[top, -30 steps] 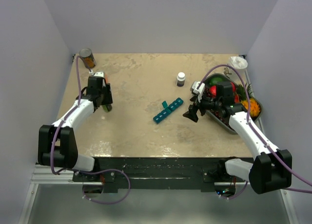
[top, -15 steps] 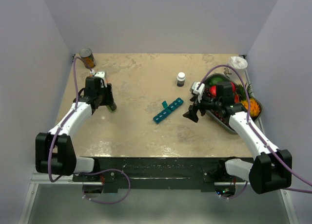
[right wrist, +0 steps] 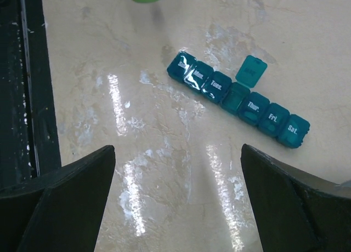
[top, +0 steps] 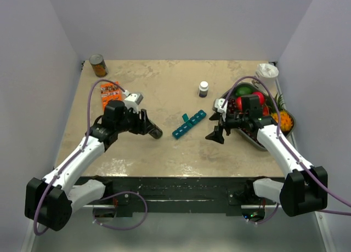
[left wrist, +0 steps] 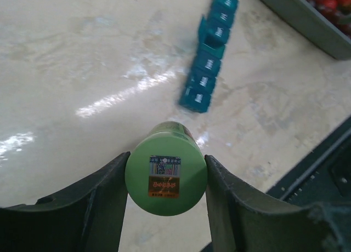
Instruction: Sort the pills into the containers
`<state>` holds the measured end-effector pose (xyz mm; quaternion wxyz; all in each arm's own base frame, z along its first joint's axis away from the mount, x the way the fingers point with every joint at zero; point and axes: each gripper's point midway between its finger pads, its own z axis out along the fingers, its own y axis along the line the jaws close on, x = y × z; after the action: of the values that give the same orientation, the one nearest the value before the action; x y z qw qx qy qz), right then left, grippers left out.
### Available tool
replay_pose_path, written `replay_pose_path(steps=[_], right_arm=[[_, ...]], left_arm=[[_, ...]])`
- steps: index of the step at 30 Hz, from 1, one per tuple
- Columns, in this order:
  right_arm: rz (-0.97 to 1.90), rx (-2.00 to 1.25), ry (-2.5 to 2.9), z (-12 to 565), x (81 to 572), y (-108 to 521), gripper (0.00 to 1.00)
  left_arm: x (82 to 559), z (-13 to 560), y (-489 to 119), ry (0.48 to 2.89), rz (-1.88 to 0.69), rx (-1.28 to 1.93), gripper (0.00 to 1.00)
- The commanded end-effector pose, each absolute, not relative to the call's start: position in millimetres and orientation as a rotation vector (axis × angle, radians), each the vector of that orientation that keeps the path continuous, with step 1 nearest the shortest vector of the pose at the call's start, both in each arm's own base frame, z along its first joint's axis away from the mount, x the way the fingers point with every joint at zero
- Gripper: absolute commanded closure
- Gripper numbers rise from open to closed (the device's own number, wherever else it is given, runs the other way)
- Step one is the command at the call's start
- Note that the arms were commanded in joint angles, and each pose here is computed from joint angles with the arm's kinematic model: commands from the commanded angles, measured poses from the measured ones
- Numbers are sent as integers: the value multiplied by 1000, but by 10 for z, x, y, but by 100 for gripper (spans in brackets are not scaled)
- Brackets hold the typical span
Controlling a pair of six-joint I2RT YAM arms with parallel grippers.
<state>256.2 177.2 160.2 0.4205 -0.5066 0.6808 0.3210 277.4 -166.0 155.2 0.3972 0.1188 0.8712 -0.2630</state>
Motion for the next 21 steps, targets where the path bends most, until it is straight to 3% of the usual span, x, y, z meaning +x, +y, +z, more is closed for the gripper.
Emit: replay_pose_path(steps=[1,6,21], right_arm=[[892,-1332,1570,1801,2449,1890,1],[925,-1339,1560,1795,2395,1963,1],[977,-1377,1549,1731,2296,2102,1]], left_arm=[[2564,1935,-2128,2030,-971,336,100],[2391,2092,-2514,1945,-1138,349,100],[2324,2175,-2977,1886,-1257,328,100]])
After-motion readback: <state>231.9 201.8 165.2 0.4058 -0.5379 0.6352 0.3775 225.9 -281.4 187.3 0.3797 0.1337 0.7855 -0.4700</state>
